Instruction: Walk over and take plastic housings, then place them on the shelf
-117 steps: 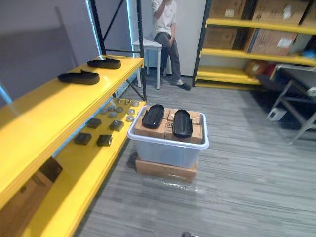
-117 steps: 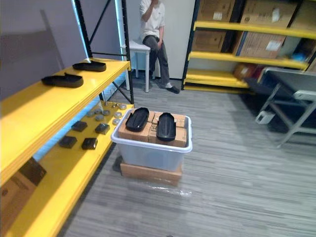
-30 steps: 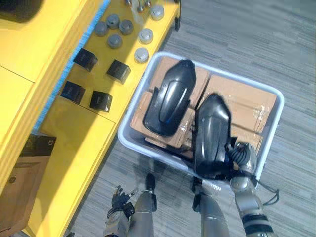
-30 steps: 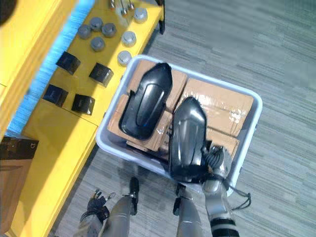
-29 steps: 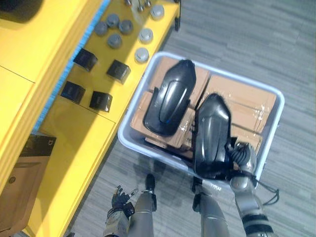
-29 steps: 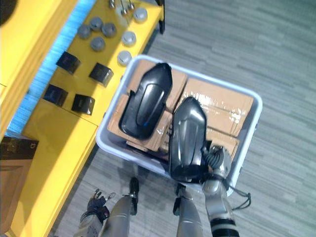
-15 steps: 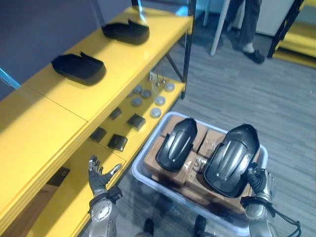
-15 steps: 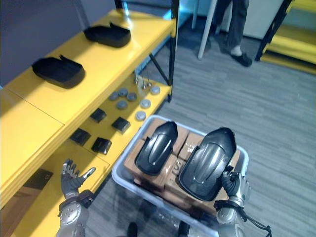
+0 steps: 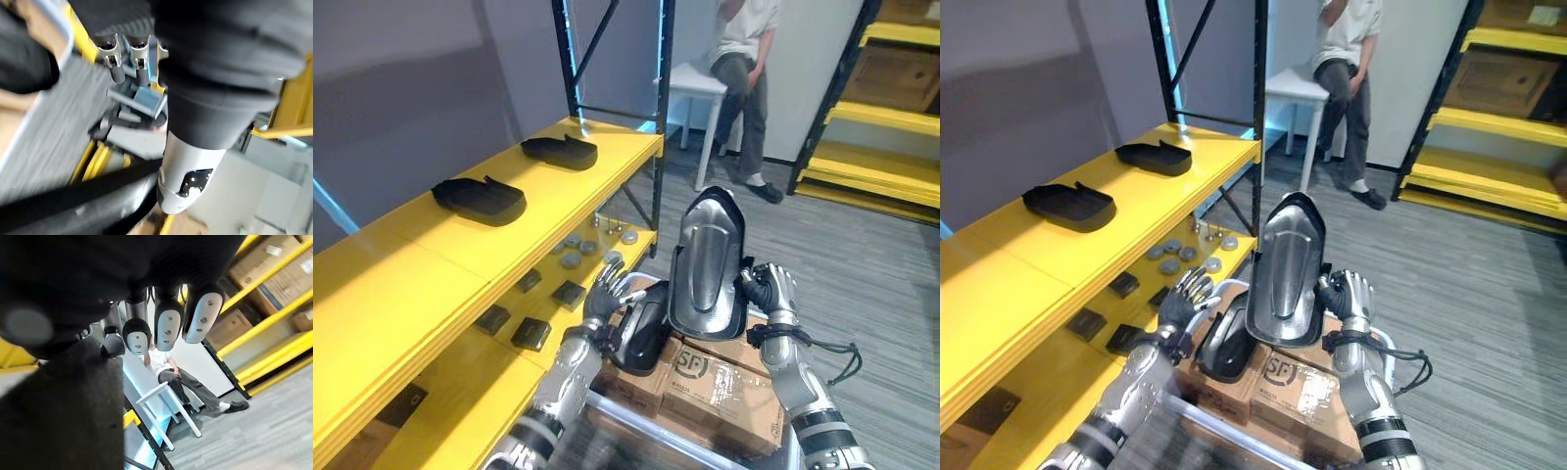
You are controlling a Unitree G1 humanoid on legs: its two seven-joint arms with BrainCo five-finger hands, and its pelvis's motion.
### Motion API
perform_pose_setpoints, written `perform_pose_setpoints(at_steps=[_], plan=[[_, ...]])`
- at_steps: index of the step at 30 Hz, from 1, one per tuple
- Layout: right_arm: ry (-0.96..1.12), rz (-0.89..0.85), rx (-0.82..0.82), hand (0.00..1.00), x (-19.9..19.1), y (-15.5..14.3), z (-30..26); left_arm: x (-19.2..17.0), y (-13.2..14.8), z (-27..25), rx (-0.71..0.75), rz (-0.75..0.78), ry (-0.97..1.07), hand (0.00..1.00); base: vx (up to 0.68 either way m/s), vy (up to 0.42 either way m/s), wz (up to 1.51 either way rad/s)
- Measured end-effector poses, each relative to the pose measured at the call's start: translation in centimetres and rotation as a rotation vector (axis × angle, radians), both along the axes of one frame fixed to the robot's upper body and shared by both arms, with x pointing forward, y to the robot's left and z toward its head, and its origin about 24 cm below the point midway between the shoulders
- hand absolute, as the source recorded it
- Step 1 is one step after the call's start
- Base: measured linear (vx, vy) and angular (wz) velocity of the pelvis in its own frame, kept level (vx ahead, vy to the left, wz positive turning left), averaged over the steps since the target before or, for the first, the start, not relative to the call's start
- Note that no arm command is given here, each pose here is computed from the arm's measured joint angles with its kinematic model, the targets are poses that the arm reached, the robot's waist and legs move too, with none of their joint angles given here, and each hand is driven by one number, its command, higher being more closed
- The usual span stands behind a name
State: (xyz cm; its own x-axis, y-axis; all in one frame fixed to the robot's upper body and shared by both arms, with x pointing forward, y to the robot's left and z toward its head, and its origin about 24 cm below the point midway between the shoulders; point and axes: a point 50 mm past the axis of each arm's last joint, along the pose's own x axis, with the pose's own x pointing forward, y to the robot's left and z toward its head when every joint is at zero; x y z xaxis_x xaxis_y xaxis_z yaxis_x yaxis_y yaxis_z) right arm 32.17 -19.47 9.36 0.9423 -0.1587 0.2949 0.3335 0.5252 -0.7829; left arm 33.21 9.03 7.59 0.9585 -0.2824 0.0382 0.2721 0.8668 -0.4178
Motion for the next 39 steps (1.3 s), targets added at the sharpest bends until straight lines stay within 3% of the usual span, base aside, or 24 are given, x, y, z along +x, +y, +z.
perform_pose_setpoints(at_steps=[6,13,21,30,31,39], plan=[[-0.027,0.081,-0.103,1.00,0.8,2.0,1.2,0.9,-2.1,1.6,-0.016,-0.116,-0.003,0.00,0.01,0.025,-0.09],[-0.038,0.134,-0.157,1.00,0.8,3.6,1.1,1.7,-2.1,0.7,0.029,-0.100,0.073,0.00,0.04,0.036,-0.01],[-0.032,0.270,-0.231,1.00,0.1,7.2,0.1,1.6,-1.5,-2.7,0.165,-0.016,0.231,0.00,0.02,0.032,-0.04],[-0.067,0.338,-0.201,1.00,-0.6,9.5,0.3,1.6,-2.0,-3.0,0.084,0.139,0.301,0.00,0.03,0.035,-0.07],[-0.073,0.335,-0.195,1.00,-0.6,9.6,0.3,1.6,-2.2,-2.9,0.041,0.171,0.310,1.00,0.03,0.047,-0.02],[-0.097,0.369,-0.159,1.00,-1.0,10.4,0.2,2.1,-0.8,-2.9,-0.177,0.318,0.381,1.00,0.02,0.045,-0.06]])
